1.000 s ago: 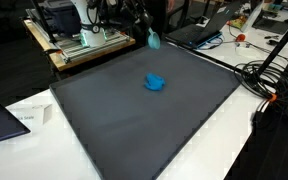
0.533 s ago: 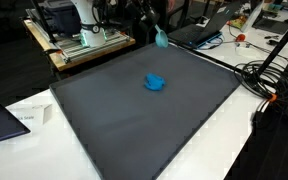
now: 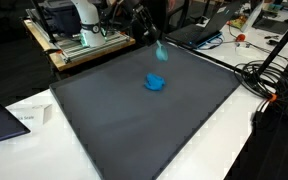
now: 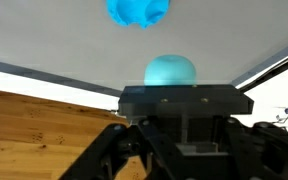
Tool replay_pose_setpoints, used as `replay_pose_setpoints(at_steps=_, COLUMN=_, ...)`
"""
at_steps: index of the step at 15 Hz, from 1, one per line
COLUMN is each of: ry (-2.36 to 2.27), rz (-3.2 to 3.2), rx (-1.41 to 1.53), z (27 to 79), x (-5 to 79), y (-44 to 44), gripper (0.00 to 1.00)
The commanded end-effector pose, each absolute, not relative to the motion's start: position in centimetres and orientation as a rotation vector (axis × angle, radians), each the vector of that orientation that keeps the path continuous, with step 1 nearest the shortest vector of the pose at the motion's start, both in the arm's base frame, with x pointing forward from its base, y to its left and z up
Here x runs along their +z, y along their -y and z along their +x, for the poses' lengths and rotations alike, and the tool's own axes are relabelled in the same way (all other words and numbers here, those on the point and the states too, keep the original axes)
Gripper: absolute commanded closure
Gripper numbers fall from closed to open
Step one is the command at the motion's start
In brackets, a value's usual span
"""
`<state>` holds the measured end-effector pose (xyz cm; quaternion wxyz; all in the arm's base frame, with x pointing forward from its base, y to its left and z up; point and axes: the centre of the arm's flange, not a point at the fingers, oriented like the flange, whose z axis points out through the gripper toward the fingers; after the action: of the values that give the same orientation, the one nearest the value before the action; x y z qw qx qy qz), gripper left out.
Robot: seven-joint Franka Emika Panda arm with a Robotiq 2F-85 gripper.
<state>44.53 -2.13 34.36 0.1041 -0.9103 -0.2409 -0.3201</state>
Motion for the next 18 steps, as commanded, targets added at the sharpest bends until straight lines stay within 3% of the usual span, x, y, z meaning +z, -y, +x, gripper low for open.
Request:
replay_pose_setpoints(at_steps=1, ry=0.760, rz=-2.718, rx=-0.941, z=45.5, x=31.5, y=2.3, gripper=0.78)
replay_pose_setpoints(at_steps=18, ry=0.916, rz=-2.819, rx=-0.834, z=46.8, x=27.4, y=-0.2, gripper=0.78)
